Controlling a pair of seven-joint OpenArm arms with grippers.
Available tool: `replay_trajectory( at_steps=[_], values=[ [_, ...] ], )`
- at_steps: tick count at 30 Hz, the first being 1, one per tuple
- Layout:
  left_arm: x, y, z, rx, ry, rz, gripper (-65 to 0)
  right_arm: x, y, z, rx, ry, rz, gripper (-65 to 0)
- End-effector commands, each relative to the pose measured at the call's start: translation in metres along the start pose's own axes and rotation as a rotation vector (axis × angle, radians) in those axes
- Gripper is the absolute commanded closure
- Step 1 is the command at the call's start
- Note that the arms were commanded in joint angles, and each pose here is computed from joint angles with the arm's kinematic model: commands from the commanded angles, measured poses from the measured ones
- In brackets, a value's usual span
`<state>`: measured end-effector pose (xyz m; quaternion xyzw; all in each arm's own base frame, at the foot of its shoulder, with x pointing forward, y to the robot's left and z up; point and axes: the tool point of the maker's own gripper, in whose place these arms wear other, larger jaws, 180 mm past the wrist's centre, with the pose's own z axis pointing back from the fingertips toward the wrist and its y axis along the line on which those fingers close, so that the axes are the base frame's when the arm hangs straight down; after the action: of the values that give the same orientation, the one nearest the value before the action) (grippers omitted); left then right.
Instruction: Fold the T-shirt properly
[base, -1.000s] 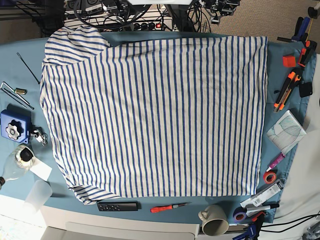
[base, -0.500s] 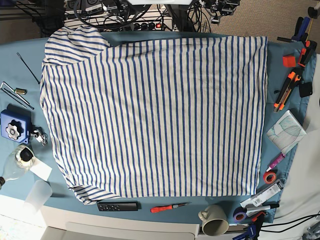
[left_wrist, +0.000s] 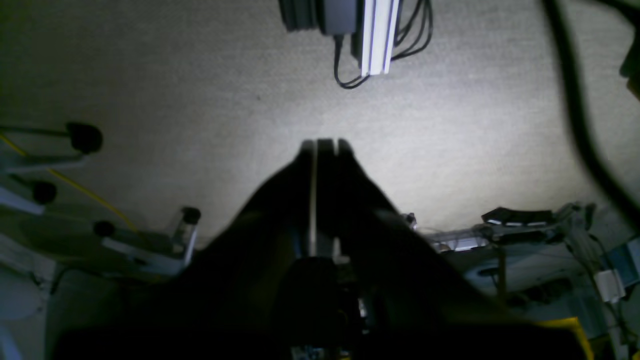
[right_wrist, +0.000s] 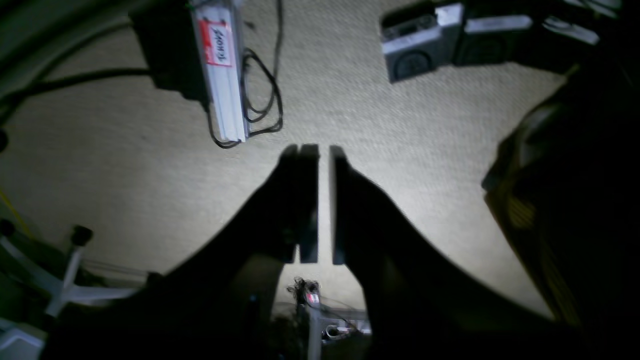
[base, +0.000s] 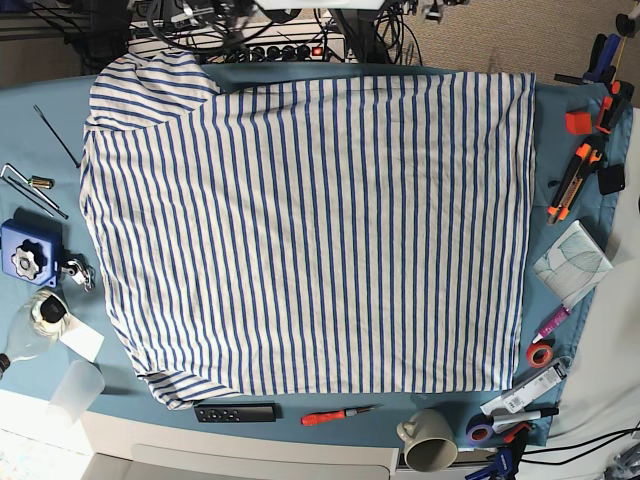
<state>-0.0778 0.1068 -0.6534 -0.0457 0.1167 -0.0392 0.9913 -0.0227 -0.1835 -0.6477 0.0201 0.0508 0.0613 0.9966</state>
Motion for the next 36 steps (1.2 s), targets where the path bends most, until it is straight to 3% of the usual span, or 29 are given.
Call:
replay_trajectory(
  at_steps=[1, 14, 22, 29, 36],
  values=[
    [-0.005, 0.005, 0.001, 0.007, 0.000, -0.001, 0.0, -0.005, -0.008, 0.002, -0.005, 0.001, 0.001, -4.0],
    [-0.005, 0.043, 0.035, 0.049, -0.189, -0.007, 0.0, -0.026, -0.048, 0.049, -0.057, -0.131, 0.154, -3.9],
    [0.005, 0.067, 0.074, 0.204, -0.315, 0.036, 0.0, -0.039, -0.034, 0.084, -0.061, -0.191, 0.226, -3.9],
    [0.013, 0.063, 0.121, 0.220, -0.450, 0.060, 0.0, -0.036, -0.019, 0.128, -0.059, -0.290, 0.239, -3.9],
    [0.026, 0.083, 0.186, 0.268, -0.582, 0.122, 0.0, -0.013, -0.040, 0.181, -0.142, -0.384, 0.222, -3.9]
  ],
)
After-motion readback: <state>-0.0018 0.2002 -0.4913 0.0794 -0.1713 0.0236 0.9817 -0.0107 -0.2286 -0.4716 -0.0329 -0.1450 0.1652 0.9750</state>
